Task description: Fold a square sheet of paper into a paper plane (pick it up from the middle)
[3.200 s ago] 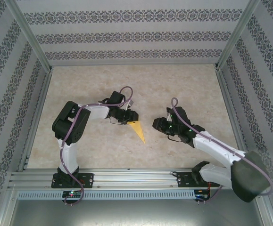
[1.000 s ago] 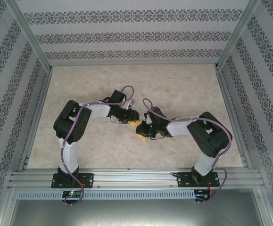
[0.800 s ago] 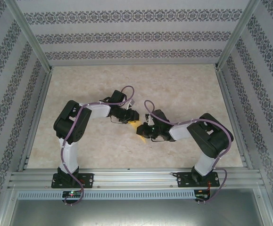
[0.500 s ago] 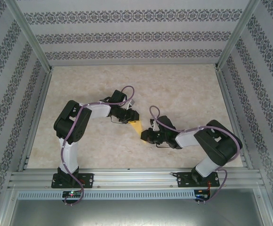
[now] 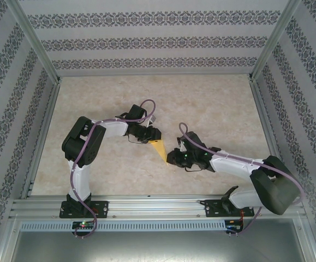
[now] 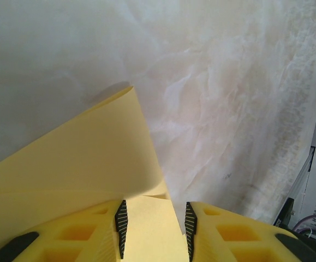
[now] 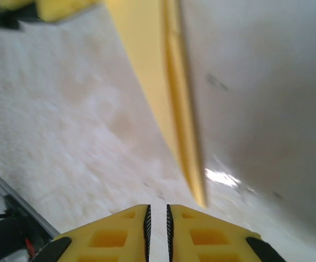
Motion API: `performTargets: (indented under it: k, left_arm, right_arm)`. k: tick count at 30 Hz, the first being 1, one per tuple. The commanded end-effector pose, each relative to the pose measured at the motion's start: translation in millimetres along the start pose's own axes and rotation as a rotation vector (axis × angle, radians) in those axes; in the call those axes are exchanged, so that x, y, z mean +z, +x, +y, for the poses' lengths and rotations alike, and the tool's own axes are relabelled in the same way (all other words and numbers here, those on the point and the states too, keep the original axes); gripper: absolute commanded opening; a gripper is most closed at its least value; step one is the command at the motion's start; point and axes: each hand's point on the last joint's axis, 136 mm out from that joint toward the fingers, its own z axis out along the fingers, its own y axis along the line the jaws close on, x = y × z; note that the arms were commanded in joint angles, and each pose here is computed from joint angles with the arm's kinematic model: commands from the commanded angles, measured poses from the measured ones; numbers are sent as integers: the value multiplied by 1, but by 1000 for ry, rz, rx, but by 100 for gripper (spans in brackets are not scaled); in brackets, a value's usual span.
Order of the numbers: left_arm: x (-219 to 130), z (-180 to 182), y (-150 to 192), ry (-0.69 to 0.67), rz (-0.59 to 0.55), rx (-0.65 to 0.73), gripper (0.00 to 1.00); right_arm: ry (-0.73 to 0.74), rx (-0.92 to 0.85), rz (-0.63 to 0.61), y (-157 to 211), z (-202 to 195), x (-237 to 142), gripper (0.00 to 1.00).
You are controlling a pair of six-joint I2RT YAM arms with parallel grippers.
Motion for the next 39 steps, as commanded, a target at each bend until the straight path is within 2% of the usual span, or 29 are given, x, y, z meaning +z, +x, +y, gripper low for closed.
performTargets:
  k: [1,7,12,18,22,29,33,39]
  left_arm:
    - [17,64,27,-198,41,-83,38]
    - [18,61,28,-187,44,-82,38]
    - [18,60,26,-184,41,-79,38]
    - [18,58,26,-175,40,-77,38]
    - [16,57,25,-179,38,-71,38]
    - [15,57,26,-185,38,-76,38]
    - [13,56,25,-187,36,-70,38]
    - [12,51,23,-170,27,-61,38]
  right_arm:
    - [-29,-6,5,-14,19,15,19]
    - [-64,23,72,-23,30,49,19]
    - [-11,17,85,-23,17,54,19]
    - [109,76,160,-2,-28,59,18]
    - [92,89,187,9,-32,55,17]
    - [-27,36,39,-30,25,31,18]
    - [-31,64,31,-37,23,39,18]
    - [43,175,84,-26,-18,61,15]
